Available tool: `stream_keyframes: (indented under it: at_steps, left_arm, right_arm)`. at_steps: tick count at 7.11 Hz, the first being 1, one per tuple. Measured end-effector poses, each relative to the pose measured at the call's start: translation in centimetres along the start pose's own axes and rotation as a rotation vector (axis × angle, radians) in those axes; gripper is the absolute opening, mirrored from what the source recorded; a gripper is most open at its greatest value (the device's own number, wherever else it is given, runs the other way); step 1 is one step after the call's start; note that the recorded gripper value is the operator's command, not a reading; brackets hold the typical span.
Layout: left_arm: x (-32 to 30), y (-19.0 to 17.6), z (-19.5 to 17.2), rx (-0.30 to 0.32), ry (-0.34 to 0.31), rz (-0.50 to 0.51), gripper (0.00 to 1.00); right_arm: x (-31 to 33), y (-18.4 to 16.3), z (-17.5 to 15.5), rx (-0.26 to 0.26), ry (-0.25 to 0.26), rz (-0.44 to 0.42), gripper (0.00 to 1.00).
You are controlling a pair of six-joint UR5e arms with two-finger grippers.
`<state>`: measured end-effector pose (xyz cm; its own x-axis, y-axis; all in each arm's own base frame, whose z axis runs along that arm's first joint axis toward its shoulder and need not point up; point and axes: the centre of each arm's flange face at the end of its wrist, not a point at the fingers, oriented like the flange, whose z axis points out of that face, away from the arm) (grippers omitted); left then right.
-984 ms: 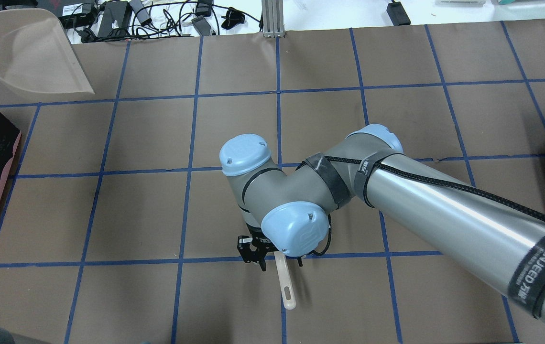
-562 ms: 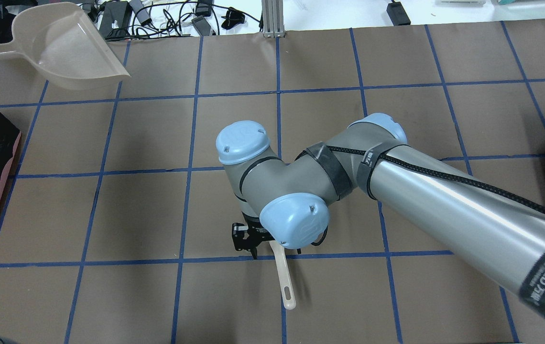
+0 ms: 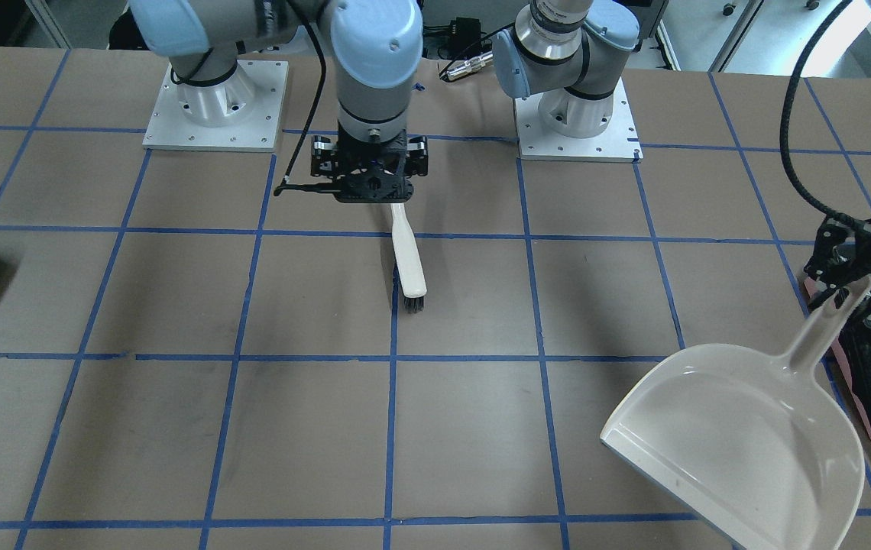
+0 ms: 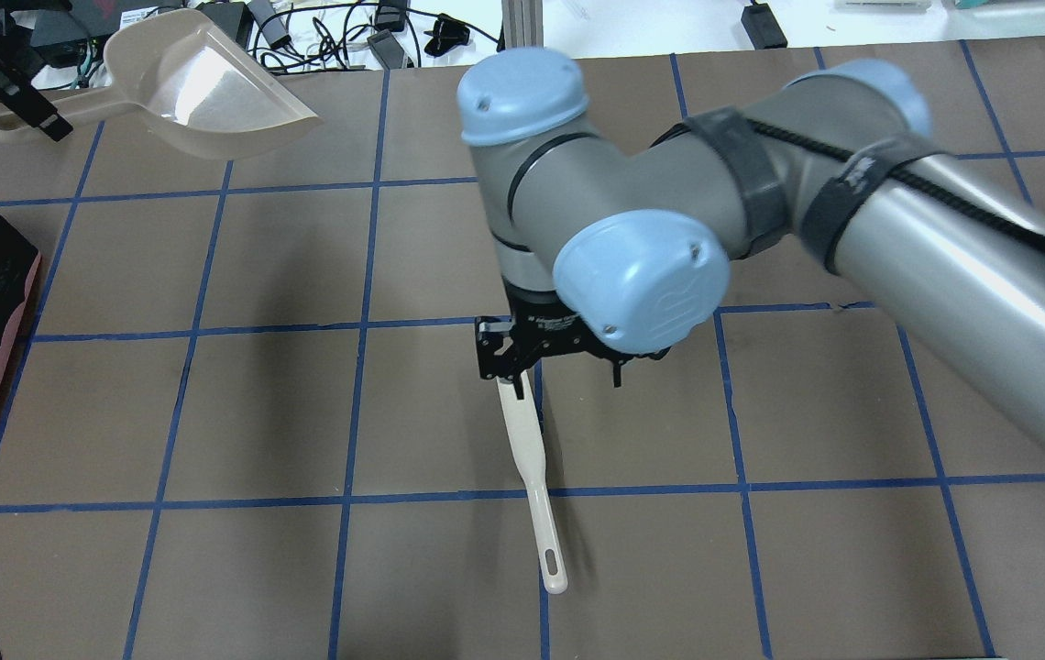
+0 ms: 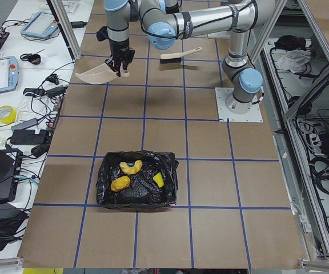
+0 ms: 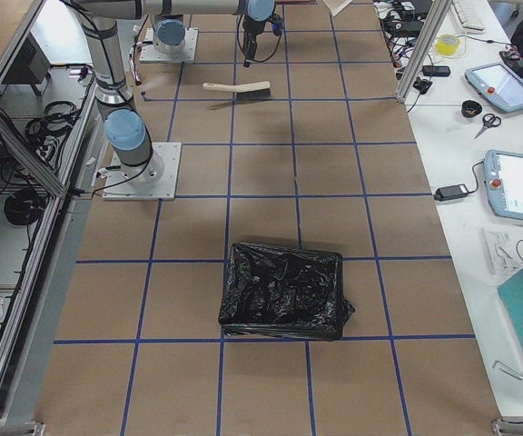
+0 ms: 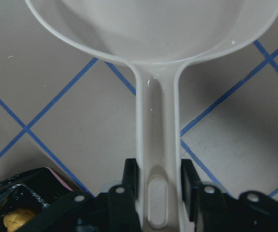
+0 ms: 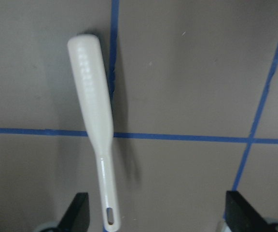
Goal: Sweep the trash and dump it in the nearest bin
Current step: 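Bring empty dustpan back with left while right sets brush down and releases, then lower the dustpan onto the table with left gripper and open it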
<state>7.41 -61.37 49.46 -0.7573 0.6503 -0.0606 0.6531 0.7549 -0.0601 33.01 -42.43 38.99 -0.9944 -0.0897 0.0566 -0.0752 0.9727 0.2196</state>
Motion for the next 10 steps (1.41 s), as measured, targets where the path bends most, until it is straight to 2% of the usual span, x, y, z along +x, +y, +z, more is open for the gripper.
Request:
stream_keyframes:
  at_steps: [2, 4, 6, 8, 10]
  left_arm:
    - [3.4, -3.2, 2.1, -0.005, 0.047, -0.121, 0.00]
    - [9.9, -8.1, 4.7, -0.013, 0.061, -0.237, 0.00]
    - [17.8, -12.7, 8.3, 0.009, 0.060, -0.331, 0.00]
    - [24.6, -15.5, 12.6, 0.059, 0.079, -0.413, 0.00]
    - [30.0, -17.1, 15.7, 0.073, 0.098, -0.448, 0.00]
  right_arm:
    - [9.6, -0.8, -5.6, 0.108, -0.010, -0.048, 1.00]
    - [18.3, -2.0, -8.2, 0.163, 0.003, 0.004, 1.00]
    - [23.5, -2.8, -8.6, 0.166, 0.000, 0.078, 1.00]
    - [24.4, -2.8, -8.5, 0.162, 0.002, 0.041, 1.00]
    - [21.2, -2.2, -8.7, 0.175, -0.046, 0.018, 1.00]
